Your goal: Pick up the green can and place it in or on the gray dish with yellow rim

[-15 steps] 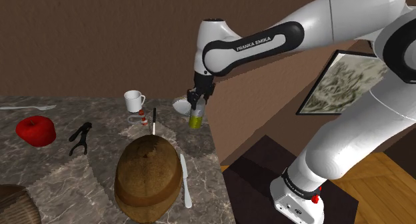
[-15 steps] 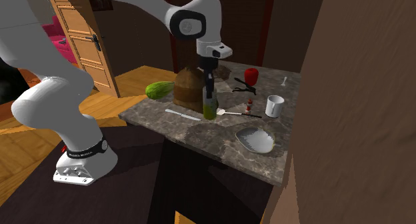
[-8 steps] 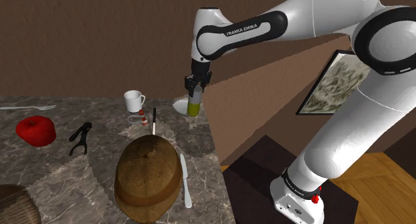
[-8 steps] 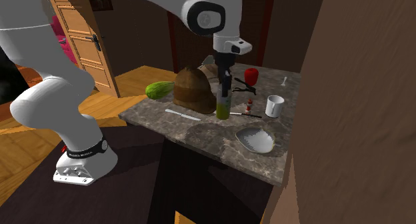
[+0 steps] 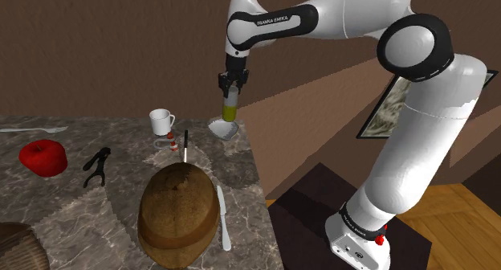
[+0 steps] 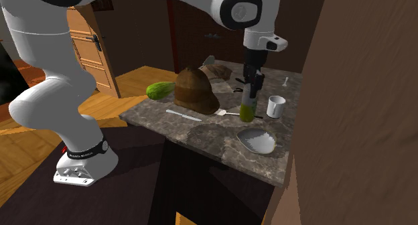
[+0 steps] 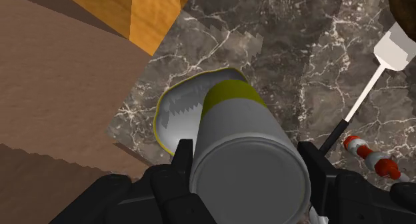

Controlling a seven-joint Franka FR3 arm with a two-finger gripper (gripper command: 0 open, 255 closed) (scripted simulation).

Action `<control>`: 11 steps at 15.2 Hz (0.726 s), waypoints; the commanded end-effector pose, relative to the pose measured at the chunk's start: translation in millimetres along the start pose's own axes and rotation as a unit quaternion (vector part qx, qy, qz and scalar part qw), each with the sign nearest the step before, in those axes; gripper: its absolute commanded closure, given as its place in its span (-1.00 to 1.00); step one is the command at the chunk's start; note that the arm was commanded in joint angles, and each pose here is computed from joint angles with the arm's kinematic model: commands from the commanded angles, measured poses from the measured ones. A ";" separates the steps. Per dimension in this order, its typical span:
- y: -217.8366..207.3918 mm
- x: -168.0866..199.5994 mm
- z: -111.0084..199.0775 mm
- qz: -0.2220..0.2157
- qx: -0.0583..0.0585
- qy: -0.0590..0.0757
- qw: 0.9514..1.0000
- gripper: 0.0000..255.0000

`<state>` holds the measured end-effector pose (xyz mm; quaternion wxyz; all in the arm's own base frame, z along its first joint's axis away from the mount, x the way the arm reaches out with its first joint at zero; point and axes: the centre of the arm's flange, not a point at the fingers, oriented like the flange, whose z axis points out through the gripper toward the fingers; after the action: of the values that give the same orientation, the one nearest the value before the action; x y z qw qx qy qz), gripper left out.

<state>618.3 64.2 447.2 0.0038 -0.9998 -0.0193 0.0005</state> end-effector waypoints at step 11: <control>29.8 53.9 21.9 0.000 0.000 0.000 1.000 1.00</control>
<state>672.9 37.3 429.9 0.0036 -0.9998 -0.0195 0.0008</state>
